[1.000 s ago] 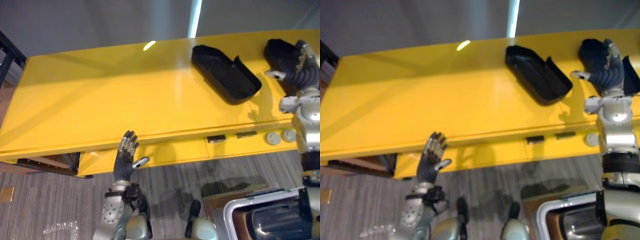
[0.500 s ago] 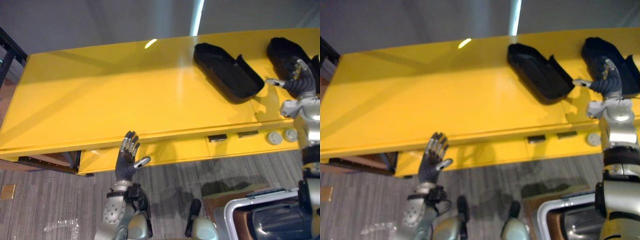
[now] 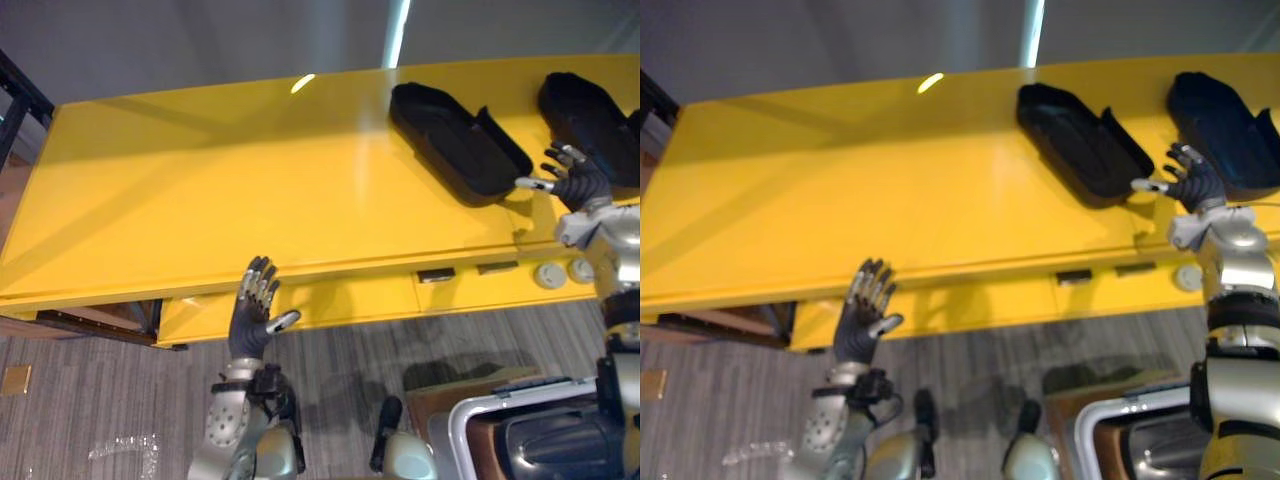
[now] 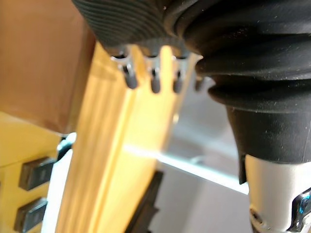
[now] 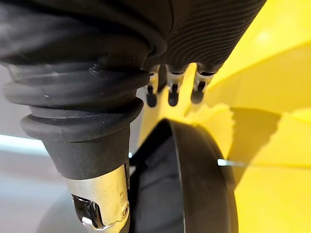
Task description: Walk over and take plastic housings, then place them on the shelf
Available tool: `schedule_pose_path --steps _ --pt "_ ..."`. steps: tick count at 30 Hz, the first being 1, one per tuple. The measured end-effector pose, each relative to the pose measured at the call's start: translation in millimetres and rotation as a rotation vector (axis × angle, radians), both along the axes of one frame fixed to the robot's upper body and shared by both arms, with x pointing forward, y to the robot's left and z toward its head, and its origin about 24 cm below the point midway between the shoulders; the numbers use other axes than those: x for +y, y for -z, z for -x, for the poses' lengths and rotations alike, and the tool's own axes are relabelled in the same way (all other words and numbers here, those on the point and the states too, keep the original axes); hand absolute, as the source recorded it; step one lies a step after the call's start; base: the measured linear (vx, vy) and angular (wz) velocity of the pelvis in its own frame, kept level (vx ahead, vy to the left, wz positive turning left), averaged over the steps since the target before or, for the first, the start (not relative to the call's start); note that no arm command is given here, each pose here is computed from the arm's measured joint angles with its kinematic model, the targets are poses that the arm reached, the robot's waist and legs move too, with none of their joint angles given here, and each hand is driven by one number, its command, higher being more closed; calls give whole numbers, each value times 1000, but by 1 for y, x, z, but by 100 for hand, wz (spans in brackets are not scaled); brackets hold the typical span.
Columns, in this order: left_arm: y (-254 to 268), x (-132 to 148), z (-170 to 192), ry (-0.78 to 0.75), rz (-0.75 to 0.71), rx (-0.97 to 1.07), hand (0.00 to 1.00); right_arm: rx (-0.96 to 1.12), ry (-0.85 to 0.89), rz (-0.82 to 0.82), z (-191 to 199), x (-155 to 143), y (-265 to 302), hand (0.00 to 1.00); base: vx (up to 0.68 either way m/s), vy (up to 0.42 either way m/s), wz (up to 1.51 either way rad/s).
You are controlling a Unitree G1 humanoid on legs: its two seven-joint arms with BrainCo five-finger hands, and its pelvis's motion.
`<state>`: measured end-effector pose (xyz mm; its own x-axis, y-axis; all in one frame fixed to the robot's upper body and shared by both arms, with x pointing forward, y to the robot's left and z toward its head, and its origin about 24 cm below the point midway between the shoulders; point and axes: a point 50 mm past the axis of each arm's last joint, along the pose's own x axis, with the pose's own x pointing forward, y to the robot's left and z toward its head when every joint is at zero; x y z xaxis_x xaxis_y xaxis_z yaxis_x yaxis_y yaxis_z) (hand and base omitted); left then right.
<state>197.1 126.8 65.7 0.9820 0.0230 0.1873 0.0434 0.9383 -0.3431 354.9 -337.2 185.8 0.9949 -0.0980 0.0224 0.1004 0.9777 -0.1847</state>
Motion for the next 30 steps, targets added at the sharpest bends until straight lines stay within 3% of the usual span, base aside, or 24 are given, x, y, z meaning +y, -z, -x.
schedule_pose_path --steps 30 --pt "-2 15 -2 -1 -61 -25 0 25 -292 38 19 38 35 0 0 0 0"
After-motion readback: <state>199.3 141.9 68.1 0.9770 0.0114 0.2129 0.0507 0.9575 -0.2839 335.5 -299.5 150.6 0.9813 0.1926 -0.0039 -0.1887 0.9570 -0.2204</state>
